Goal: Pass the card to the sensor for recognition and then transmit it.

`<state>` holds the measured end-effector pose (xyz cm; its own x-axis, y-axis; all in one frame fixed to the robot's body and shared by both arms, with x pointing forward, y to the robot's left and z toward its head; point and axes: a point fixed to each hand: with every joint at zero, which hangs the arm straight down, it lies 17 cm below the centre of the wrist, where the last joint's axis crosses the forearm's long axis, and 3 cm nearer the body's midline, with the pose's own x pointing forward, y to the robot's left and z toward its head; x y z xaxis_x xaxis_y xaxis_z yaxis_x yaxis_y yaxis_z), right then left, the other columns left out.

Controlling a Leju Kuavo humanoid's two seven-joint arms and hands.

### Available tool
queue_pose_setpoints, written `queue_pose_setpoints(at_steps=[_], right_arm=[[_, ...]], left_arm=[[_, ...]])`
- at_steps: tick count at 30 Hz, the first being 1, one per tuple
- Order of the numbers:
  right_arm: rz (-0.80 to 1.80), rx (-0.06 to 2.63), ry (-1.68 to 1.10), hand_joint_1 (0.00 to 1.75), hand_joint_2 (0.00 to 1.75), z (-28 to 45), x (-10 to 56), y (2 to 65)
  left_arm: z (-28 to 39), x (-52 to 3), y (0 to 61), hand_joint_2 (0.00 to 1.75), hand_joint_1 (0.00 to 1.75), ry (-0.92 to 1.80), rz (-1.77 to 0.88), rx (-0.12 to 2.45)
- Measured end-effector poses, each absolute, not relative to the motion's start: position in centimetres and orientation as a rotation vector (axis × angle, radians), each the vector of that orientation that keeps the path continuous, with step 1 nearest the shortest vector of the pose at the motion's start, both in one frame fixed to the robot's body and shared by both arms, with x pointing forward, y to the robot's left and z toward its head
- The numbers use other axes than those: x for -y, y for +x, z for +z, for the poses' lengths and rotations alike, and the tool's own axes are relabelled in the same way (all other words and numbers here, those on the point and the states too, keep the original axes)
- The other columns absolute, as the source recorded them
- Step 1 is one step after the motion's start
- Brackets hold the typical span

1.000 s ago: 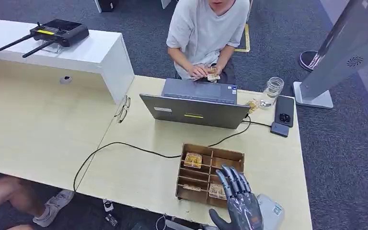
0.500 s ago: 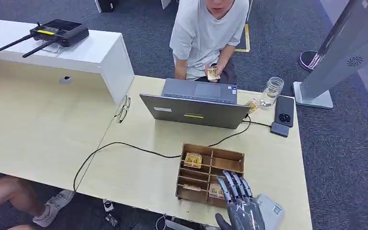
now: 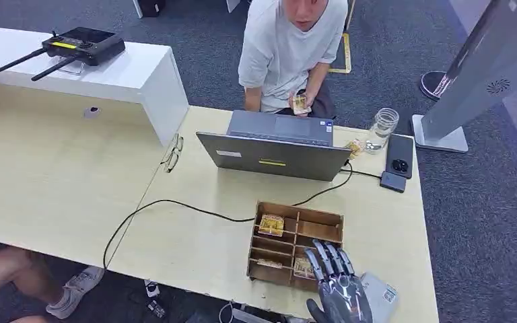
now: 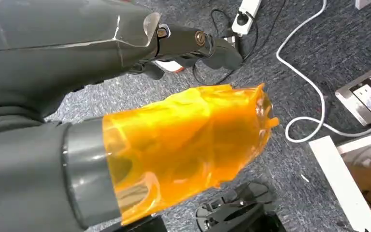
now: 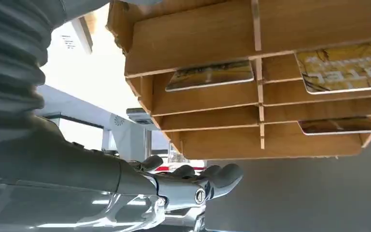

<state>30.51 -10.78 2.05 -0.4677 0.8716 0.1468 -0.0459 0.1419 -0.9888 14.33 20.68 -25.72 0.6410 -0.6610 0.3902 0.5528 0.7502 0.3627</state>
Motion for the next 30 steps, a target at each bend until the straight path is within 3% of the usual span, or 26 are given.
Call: queue_pose_setpoints(at_steps=[2,4,14,15,16,19,21,22,23,30], right_arm=[[1.442,1.607,-0.82,0.07,1.75,1.8,11.0,30.6],[1.447,1.599,-0.824,0.21,1.75,1.6,11.1,30.7],[1.461,1.57,-0.826,0.28,1.75,0.5,11.4,30.9],[1.461,1.569,-0.826,0.47,1.75,0.5,11.4,30.9],[1.461,1.569,-0.826,0.44,1.75,0.5,11.4,30.9],[1.458,1.569,-0.826,0.63,1.75,0.5,11.5,31.0],[1.452,1.565,-0.825,0.91,1.75,0.5,11.5,31.0],[1.452,1.565,-0.825,1.17,1.75,0.5,11.6,31.0],[1.451,1.564,-0.824,1.24,1.75,0.5,11.6,31.0],[1.438,1.576,-0.83,1.29,1.75,1.0,11.4,31.5]], left_arm=[[-25.7,-20.6,14.4,0.0,0.0,0.218,-0.702,0.532],[-25.7,-20.6,14.4,0.0,0.0,0.219,-0.705,0.532],[-25.7,-20.6,14.6,0.0,0.0,0.22,-0.706,0.533],[-25.7,-20.6,14.6,0.0,0.0,0.22,-0.706,0.533],[-25.7,-20.6,14.6,0.0,0.0,0.22,-0.706,0.533],[-25.7,-20.6,14.6,0.0,0.0,0.22,-0.706,0.534],[-25.7,-20.6,14.6,0.0,0.0,0.22,-0.706,0.534],[-25.7,-20.6,14.6,0.0,0.0,0.22,-0.706,0.534],[-25.7,-20.6,14.6,0.0,0.0,0.22,-0.707,0.534],[-25.7,-20.6,14.6,0.0,0.0,0.22,-0.704,0.533]])
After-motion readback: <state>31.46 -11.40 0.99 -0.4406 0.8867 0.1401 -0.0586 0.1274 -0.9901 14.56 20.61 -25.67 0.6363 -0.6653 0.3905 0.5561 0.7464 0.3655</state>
